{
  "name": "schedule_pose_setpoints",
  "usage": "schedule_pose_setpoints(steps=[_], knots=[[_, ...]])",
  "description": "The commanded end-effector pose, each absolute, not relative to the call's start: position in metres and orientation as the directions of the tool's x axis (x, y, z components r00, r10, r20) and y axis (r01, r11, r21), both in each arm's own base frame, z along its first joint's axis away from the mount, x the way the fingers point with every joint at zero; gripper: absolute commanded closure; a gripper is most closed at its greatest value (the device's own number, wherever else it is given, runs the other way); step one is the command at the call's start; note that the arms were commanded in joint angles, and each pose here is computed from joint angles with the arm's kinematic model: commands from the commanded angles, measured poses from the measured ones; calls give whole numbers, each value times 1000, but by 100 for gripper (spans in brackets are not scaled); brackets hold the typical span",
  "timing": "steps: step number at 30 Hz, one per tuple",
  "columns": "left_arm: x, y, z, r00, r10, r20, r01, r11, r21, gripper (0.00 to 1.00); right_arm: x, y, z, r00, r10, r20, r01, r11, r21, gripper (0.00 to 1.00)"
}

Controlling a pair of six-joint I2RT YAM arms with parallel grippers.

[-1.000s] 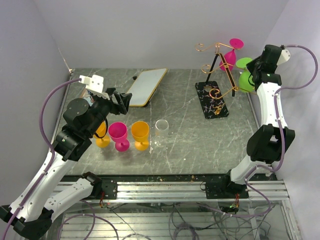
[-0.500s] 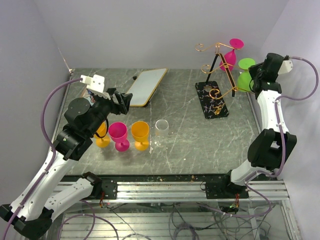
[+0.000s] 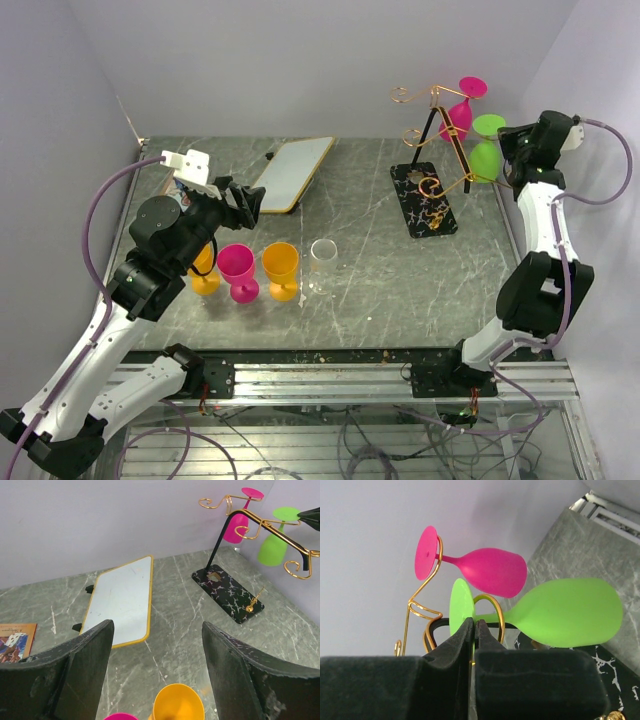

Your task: Take the wine glass off the wine glass rack

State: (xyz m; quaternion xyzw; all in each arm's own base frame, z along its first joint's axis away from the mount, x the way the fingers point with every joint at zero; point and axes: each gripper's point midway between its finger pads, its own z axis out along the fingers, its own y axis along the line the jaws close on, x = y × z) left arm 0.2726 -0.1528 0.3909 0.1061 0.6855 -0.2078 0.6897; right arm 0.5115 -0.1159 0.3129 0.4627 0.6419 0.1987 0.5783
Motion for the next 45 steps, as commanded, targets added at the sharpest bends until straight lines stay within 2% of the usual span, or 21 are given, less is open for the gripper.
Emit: schedule_pose_setpoints(steps=[1,9,25,37,45], knots=[[272,-155,400,5,-165,-986,449,882,-145,19,523,-114,321,81,835,-544,324,494,807,100],[273,-155,399,2,-166,-986,447,882,-148,18,526,-113,323,83,838,-539,308,492,814,88],[273,-156,398,0,-165,-986,451,880,-147,18,541,-114,318,79,853,-516,303,472,828,82],[273,-158,397,-4,-165,-986,456,877,-149,18,530,-121,326,143,858,-494,330,429,841,96],[271,-159,398,-1,-167,-986,459,876,-149,18,517,-127,329,198,854,-482,345,399,849,100]])
